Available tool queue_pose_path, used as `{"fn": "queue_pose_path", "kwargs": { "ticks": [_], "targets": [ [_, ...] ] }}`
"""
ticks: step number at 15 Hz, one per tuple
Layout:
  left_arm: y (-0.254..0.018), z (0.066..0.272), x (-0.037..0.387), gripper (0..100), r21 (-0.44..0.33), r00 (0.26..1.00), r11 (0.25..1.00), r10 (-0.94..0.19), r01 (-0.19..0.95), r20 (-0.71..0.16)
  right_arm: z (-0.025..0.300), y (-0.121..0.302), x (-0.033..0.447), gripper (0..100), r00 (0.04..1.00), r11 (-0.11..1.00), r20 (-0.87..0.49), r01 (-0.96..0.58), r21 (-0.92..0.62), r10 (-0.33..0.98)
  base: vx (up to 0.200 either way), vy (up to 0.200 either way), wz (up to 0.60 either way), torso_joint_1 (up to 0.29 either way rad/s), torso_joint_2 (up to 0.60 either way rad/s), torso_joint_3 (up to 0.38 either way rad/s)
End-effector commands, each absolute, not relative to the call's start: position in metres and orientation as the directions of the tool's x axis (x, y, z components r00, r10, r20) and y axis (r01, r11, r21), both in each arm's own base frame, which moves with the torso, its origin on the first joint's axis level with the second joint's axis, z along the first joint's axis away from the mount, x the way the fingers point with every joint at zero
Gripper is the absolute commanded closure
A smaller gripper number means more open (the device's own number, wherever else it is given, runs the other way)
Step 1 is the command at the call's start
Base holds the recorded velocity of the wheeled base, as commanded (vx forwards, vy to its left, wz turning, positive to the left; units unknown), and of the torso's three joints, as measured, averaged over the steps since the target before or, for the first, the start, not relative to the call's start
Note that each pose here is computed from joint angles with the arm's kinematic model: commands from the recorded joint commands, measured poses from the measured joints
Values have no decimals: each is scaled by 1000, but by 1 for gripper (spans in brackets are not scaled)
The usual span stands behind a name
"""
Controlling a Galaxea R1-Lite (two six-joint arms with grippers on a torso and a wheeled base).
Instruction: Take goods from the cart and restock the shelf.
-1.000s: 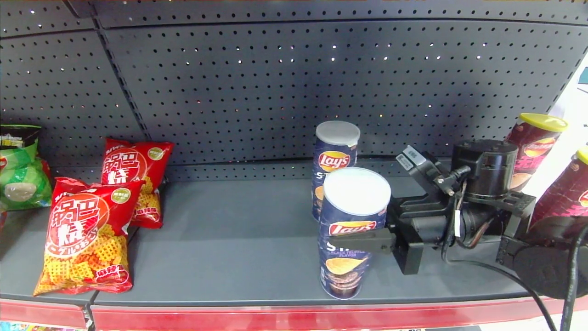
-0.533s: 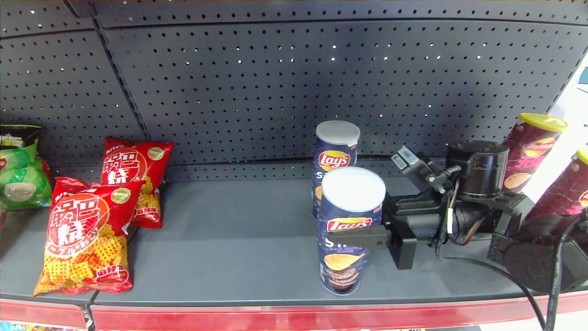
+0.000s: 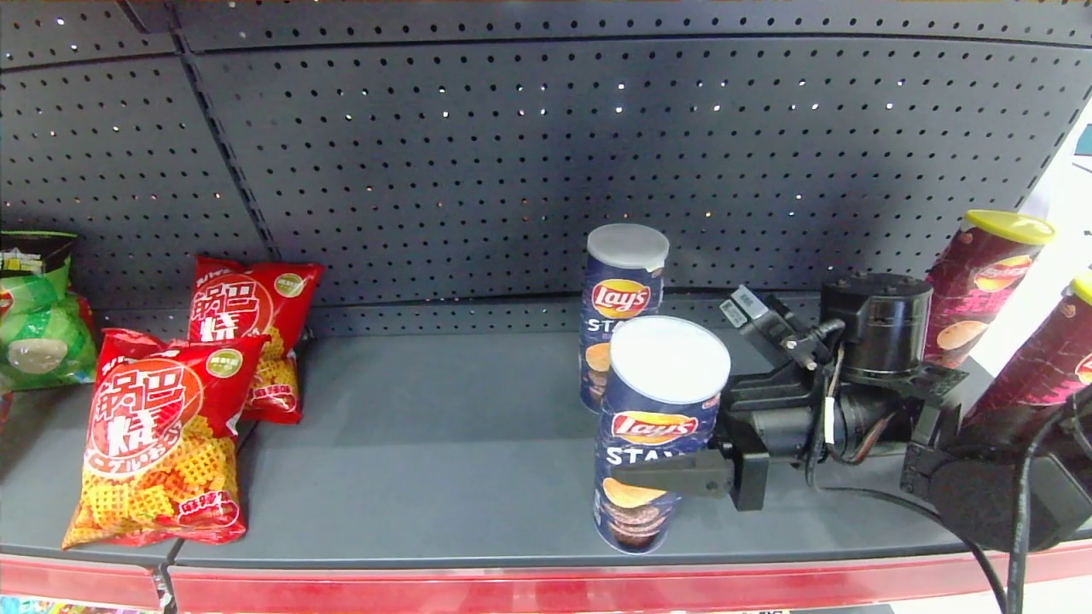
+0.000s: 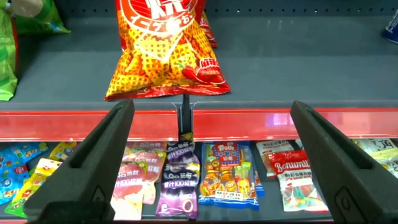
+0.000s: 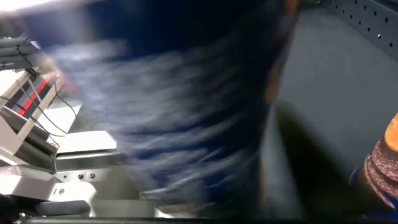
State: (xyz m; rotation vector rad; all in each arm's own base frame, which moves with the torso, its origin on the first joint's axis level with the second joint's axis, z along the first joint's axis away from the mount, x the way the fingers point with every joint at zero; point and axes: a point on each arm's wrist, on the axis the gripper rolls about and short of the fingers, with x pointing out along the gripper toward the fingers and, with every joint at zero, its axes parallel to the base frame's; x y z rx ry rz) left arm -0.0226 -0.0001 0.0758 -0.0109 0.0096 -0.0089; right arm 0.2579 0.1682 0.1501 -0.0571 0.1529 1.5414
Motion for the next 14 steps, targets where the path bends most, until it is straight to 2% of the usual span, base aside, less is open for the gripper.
{"fn": "queue_pose_path", "kwargs": {
  "ticks": [1, 14],
  "targets": [
    [0, 76, -22, 0, -11, 1000, 1000, -9, 9, -11, 150, 168, 258, 0, 23, 31, -135, -998, 59, 991, 0, 0, 0, 0, 0, 0],
    [0, 76, -22, 0, -11, 1000, 1000, -9, 9, -12, 160, 126, 251, 0, 122, 129, -123, -990, 50, 985, 0, 0, 0, 0, 0, 0]
  ]
}}
